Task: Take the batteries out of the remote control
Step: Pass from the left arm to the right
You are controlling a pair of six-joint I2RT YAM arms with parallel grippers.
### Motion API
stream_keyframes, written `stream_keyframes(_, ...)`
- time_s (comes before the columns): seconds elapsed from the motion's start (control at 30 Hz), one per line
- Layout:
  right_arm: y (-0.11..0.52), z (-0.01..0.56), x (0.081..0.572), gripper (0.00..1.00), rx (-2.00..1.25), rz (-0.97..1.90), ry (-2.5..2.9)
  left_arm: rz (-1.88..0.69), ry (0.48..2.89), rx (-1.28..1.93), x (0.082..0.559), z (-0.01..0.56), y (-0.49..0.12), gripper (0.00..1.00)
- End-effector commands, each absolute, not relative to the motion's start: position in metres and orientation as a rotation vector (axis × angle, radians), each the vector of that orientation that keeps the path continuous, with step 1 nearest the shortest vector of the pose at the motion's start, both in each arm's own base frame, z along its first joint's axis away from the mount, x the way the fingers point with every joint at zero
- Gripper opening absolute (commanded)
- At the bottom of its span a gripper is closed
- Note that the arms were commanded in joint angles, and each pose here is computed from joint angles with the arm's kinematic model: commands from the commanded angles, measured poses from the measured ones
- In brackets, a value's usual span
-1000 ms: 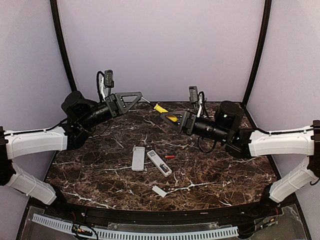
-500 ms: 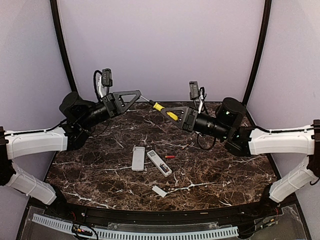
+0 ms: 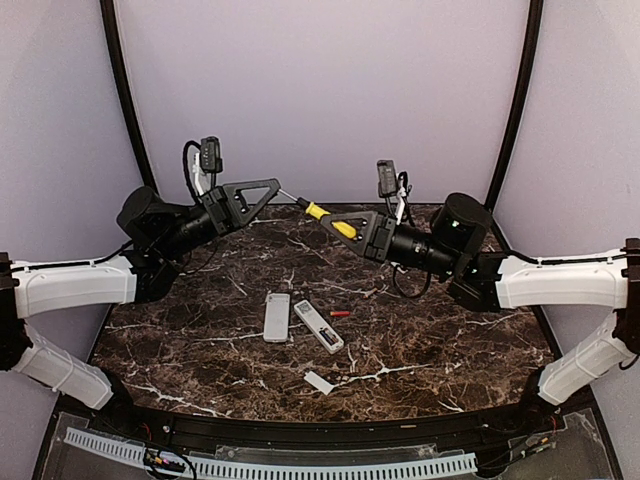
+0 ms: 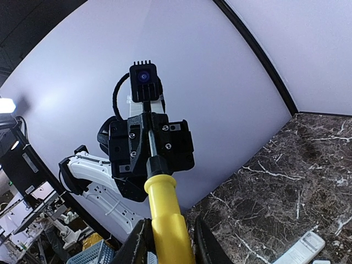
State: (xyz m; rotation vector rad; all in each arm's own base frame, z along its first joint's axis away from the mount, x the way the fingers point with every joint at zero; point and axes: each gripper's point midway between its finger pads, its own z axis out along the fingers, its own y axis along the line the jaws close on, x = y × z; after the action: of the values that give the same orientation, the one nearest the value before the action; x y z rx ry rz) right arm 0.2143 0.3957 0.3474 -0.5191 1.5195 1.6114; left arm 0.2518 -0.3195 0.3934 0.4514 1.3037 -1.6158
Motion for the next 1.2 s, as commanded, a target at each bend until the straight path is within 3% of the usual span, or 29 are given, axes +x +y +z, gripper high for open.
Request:
stream_keyframes(0.0,0.395,0.369,0.212,0.26,-0.532,1.635,1.44,-1.636,1.269,0.472,0.247,0.396,-0.318,0.0)
stream_keyframes(0.17,0.394,0.372,0.212,0.19,-0.532,1.628,1.432,-1.632,1.273,0.478,0.247,0.394,-0.319,0.0)
stream_keyframes(0.37,0.394,0.371,0.213,0.0,-0.533,1.62,1.437,-1.634,1.301,0.484,0.248,0.383,-0.321,0.0)
stream_keyframes(0.47,0.393,0.371,0.213,0.0,-0.531,1.609,1.437,-1.628,1.332,0.473,0.251,0.377,-0.322,0.01)
stream_keyframes(0.5,0.392,0.371,0.213,0.0,-0.532,1.604,1.438,-1.622,1.348,0.471,0.252,0.374,-0.323,0.03)
stream_keyframes(0.57,0.391,0.369,0.215,0.0,-0.528,1.578,1.456,-1.607,1.373,0.468,0.254,0.369,-0.323,0.16)
stream_keyframes(0.6,0.389,0.368,0.217,0.0,-0.519,1.552,1.47,-1.598,1.384,0.462,0.255,0.367,-0.323,0.29)
stream_keyframes(0.7,0.376,0.36,0.229,0.0,-0.474,1.416,1.544,-1.546,1.487,0.414,0.264,0.352,-0.323,0.46)
stream_keyframes(1.17,0.326,0.278,0.283,0.0,-0.378,0.86,1.946,-1.317,2.231,0.048,0.275,0.214,-0.32,0.57)
